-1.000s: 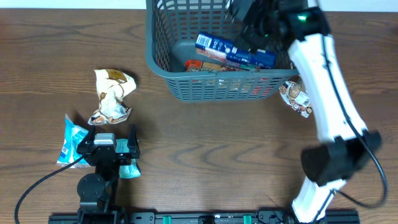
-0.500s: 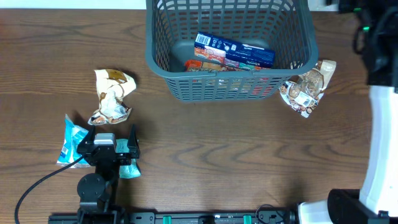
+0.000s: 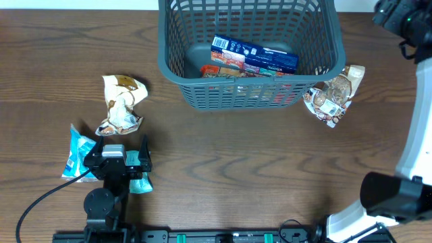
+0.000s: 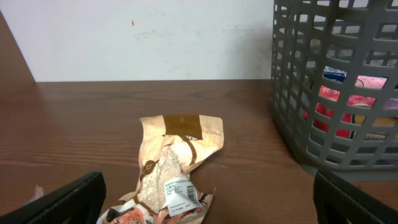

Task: Pack container
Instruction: 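Withdraw the right gripper from the basket toward the cookie bag, then lower the right gripper onto the clear cookie bag beside the basket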

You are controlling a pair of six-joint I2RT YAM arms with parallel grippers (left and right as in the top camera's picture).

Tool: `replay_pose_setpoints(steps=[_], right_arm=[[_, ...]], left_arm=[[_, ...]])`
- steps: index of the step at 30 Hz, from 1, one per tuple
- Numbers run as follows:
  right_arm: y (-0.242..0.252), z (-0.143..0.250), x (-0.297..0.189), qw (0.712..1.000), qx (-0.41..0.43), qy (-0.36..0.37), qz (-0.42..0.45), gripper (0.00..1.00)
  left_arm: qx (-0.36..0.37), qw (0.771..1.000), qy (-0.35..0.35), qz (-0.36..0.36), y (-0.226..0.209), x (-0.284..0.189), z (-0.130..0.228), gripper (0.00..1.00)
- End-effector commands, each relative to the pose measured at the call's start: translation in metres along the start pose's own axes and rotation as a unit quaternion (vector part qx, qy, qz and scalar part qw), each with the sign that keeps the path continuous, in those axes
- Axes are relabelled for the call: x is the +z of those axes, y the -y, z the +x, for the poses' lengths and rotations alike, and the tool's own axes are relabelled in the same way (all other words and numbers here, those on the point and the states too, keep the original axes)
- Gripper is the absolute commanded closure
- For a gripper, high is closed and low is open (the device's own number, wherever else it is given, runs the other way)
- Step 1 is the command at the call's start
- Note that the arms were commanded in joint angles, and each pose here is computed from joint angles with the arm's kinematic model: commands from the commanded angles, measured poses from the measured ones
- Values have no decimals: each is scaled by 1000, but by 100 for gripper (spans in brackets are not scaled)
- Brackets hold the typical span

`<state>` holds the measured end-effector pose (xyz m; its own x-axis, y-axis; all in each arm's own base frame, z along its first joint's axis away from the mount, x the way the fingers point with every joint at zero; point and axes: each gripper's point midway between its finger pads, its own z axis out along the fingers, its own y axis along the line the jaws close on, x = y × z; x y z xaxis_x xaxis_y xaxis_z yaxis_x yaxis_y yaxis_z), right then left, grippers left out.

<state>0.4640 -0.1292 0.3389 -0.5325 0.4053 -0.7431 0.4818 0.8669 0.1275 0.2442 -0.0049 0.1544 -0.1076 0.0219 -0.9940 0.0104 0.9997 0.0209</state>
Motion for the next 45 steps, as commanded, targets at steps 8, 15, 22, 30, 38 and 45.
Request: replay_pose_setpoints(steps=[8,15,22,30,38,45], right_arm=[[-3,23,28,998,42,-50,-4,1],[14,68,68,985,98,-131,62,1],[17,118,109,969,82,-215,89,1],[12,155,141,954,87,-268,98,1],[11,175,145,947,75,-293,108,1],[6,201,154,943,39,-309,113,1]], left_arm=[[8,1000,-21,-4,-1,2,17,1],[8,1000,-21,-4,-1,2,17,1],[8,1000,-21,-4,-1,2,17,1],[8,1000,-21,-4,-1,2,16,1],[8,1000,-21,-4,-1,2,17,1],[8,1000,-21,-4,-1,2,17,1]])
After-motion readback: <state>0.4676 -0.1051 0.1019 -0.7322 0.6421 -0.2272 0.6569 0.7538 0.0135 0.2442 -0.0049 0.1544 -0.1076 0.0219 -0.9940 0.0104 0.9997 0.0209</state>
